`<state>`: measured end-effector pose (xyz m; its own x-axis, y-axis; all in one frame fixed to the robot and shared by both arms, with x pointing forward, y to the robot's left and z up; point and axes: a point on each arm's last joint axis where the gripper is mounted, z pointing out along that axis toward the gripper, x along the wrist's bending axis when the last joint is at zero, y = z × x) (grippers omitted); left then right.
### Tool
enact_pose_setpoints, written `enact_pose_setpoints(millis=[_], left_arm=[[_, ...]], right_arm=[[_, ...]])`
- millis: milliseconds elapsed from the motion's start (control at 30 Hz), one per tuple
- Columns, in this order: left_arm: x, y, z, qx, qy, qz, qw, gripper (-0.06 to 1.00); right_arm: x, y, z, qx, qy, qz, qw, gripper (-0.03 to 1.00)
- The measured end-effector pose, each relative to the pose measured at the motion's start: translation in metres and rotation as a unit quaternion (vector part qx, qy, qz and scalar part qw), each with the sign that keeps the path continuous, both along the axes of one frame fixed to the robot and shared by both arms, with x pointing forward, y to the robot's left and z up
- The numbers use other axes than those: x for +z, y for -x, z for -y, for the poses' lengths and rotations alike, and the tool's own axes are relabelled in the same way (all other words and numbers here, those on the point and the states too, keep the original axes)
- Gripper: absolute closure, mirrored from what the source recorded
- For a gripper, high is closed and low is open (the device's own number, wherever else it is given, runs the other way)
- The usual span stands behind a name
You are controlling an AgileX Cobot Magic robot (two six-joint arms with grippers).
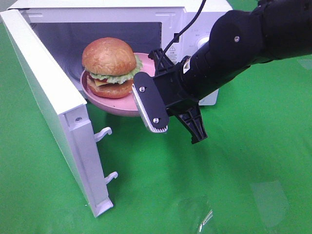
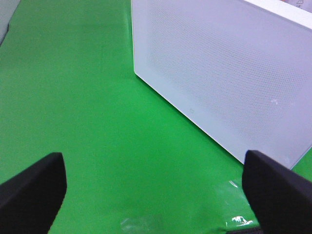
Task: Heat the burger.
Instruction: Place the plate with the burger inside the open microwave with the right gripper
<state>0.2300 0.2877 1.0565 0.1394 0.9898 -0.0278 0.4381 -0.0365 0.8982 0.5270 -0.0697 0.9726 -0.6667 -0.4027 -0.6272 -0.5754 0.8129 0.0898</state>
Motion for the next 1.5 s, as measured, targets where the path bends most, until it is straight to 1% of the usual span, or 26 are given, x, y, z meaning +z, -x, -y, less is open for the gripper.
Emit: enact_pose_setpoints(millis=[200, 500, 700, 1167, 1500], left_arm=[[0.0, 0.0, 0.0, 0.0, 0.0, 0.0, 1.0, 0.05], [0.0, 0.0, 0.0, 0.0, 0.0, 0.0, 1.0, 0.05], [0.0, 0.0, 0.0, 0.0, 0.0, 0.0, 1.0, 0.05], [0.0, 0.0, 0.0, 0.0, 0.0, 0.0, 1.0, 0.05], [0.0, 0.0, 0.0, 0.0, 0.0, 0.0, 1.0, 0.05]], right_arm=[[-0.004, -0.01, -0.012, 0.004, -0.003, 0.004, 1.0, 0.91], [-0.007, -0.016, -0.017, 0.003, -0.007, 0.008, 1.0, 0.91], [-0.009, -0.028, -0.027, -0.017, -0.021, 0.002, 1.0, 0.91], [-0.015, -0.045, -0.038, -0.027, -0.014, 0.011, 0.999, 0.91], [-0.019, -0.06, -0.05, -0.048, -0.025, 0.016, 0.998, 0.91]])
